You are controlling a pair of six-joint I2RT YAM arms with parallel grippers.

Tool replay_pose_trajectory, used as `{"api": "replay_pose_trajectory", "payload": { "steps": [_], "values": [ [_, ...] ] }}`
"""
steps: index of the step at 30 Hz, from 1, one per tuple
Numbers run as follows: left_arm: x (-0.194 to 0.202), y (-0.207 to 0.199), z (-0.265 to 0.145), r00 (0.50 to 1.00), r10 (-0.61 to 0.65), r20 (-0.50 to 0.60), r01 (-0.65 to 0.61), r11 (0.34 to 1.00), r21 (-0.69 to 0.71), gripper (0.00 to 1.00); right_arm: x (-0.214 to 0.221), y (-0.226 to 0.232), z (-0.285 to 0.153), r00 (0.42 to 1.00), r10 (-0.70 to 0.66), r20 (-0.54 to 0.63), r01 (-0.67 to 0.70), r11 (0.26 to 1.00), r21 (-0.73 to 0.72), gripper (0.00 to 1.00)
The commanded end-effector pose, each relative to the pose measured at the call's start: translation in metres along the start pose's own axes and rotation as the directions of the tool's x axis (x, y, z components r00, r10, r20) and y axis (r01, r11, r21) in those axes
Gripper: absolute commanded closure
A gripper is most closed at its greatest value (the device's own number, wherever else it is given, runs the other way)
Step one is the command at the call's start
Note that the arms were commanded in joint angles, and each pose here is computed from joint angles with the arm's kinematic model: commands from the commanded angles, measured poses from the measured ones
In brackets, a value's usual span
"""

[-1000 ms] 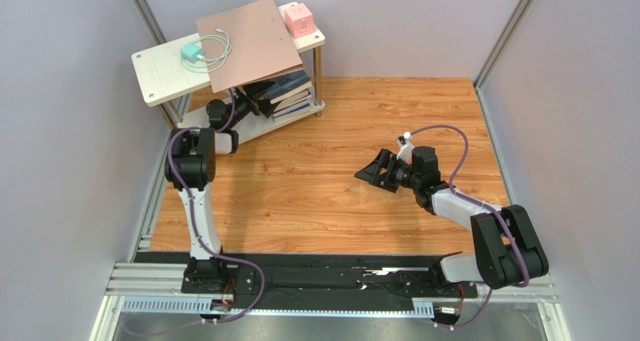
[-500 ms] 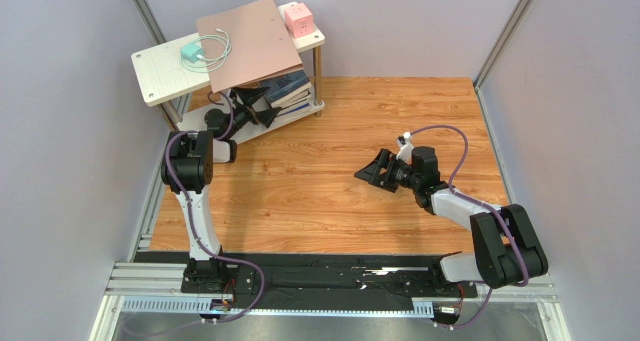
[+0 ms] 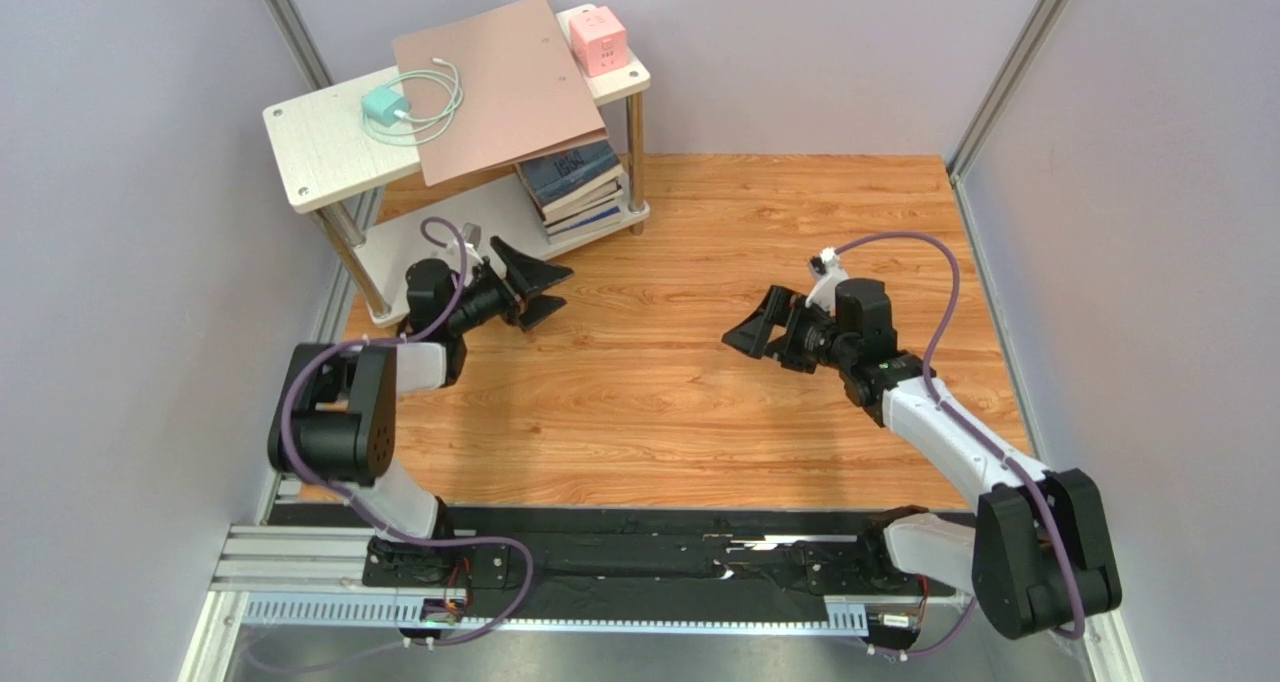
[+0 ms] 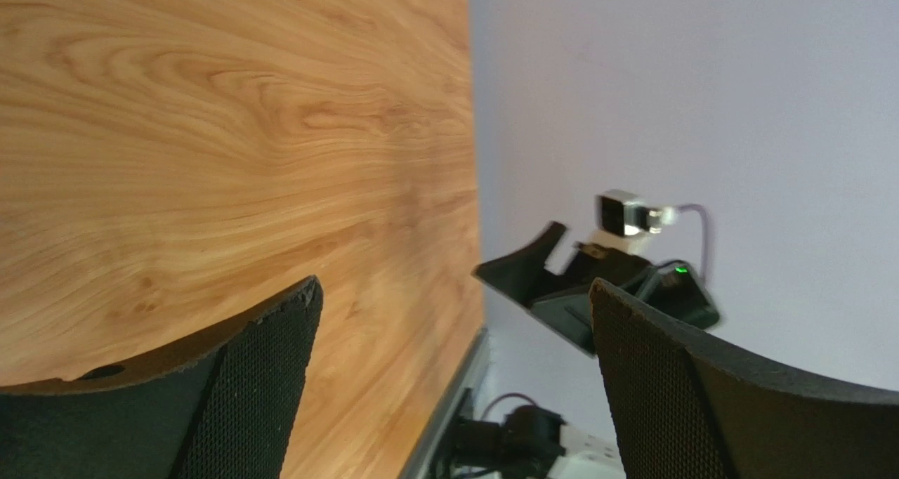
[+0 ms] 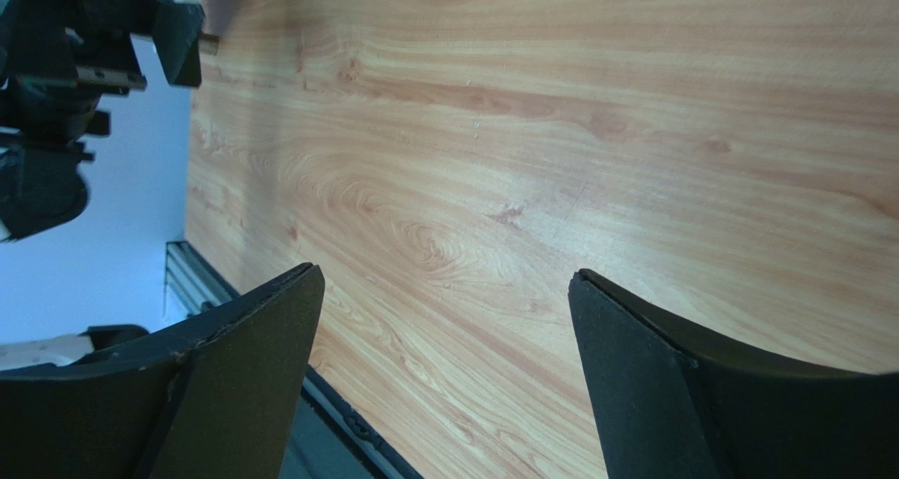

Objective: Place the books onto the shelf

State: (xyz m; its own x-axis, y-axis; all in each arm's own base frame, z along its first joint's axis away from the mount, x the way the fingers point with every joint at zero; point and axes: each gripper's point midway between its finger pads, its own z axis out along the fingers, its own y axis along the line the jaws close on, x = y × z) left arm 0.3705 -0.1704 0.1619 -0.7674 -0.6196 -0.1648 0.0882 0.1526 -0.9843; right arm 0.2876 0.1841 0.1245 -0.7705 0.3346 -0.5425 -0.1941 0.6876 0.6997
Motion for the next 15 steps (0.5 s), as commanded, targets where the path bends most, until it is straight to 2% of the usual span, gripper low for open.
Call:
{"api": "replay_pose_trajectory", "payload": {
  "steps": [1,4,11,12,13,15],
  "values": [
    [0.021,0.058,-0.025,0.929,0.346,-0.133,-0.369,0.828,-0.421,0.0,-0.022,-0.007,-0.023,0.994,-0.097,0.04,0.089,0.982,0.165,0.04],
    [0.019,0.055,-0.047,0.858,0.473,-0.2,-0.489,0.633,-0.601,0.0,-0.033,-0.019,-0.034,0.989,-0.125,0.078,0.1,0.958,0.268,0.03],
    [0.01,0.035,-0.097,0.798,0.578,-0.171,-0.497,0.47,-0.729,0.0,-0.04,-0.05,-0.06,0.979,-0.173,0.104,0.105,0.877,0.469,0.01],
    [0.011,0.026,-0.101,0.782,0.602,-0.163,-0.511,0.467,-0.722,0.0,-0.047,-0.057,-0.068,0.972,-0.194,0.134,0.096,0.846,0.524,0.01],
    [0.006,0.025,-0.108,0.764,0.627,-0.151,-0.501,0.43,-0.751,0.0,-0.047,-0.059,-0.073,0.971,-0.196,0.14,0.091,0.835,0.542,0.0],
    [0.005,0.017,-0.117,0.739,0.657,-0.153,-0.515,0.402,-0.757,0.0,-0.054,-0.058,-0.084,0.957,-0.22,0.188,0.078,0.822,0.564,0.0]
  ]
}}
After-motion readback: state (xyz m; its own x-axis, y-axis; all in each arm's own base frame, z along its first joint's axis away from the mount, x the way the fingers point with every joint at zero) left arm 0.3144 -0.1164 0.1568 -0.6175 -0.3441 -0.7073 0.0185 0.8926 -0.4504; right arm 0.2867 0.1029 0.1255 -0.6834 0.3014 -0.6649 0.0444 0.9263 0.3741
